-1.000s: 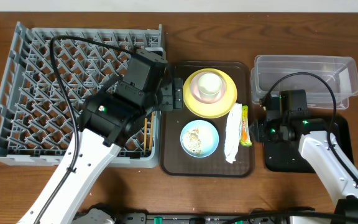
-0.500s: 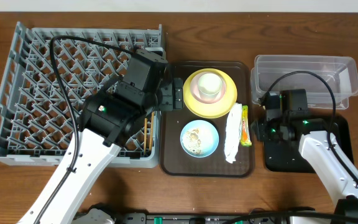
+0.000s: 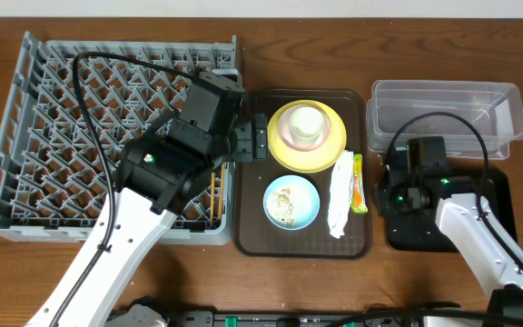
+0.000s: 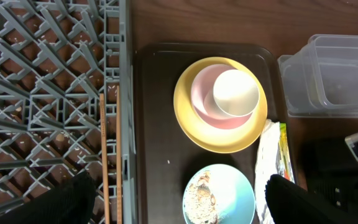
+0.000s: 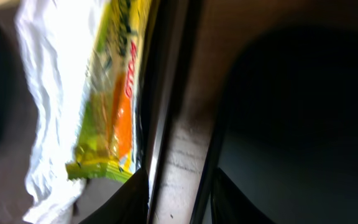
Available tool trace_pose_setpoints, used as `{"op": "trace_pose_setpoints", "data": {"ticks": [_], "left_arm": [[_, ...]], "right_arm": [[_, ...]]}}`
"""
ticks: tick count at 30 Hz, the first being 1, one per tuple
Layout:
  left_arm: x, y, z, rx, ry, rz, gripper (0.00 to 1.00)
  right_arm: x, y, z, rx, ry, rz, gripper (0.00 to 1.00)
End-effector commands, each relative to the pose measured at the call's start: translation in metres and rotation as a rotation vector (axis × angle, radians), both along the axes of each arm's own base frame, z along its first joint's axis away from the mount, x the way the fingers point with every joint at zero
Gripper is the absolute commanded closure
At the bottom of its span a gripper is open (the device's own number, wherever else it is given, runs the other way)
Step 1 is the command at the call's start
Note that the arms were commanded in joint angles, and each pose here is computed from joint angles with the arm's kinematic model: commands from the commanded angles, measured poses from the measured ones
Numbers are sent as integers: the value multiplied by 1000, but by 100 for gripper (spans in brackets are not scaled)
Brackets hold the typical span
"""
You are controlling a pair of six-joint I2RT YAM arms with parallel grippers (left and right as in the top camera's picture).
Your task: Sort waste into correct bins and load items into the dishwasher
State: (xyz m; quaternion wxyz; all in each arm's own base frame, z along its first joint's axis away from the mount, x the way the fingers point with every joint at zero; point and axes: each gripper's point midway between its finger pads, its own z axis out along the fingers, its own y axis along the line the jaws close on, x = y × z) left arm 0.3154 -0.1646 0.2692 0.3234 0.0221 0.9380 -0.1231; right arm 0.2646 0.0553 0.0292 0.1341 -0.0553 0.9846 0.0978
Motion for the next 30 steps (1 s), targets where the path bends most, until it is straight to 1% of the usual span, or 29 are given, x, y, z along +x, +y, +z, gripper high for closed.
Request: {"op": "trace_pose_setpoints", "data": {"ticks": [1,4,8,13,20,30], "left_arm": [[2,3,4,8,-14,12,10],[2,3,4,8,-14,12,10],[2,3,4,8,-14,12,10],[2,3,4,8,-14,12,10],[2,3,4,8,-14,12,10],[2,3,4,8,-14,12,10]], "right_arm": [[-4,1,-9,-2,0,-3,72],[2,2,-8,-2,-32,-3,81],[11,2,-5,-5,-75,8,86],[15,2,-4,-8,-93,17,88],[20,-1,-2,-25,-116,18,97],[31,1,2,-20,-163,14,99]]}}
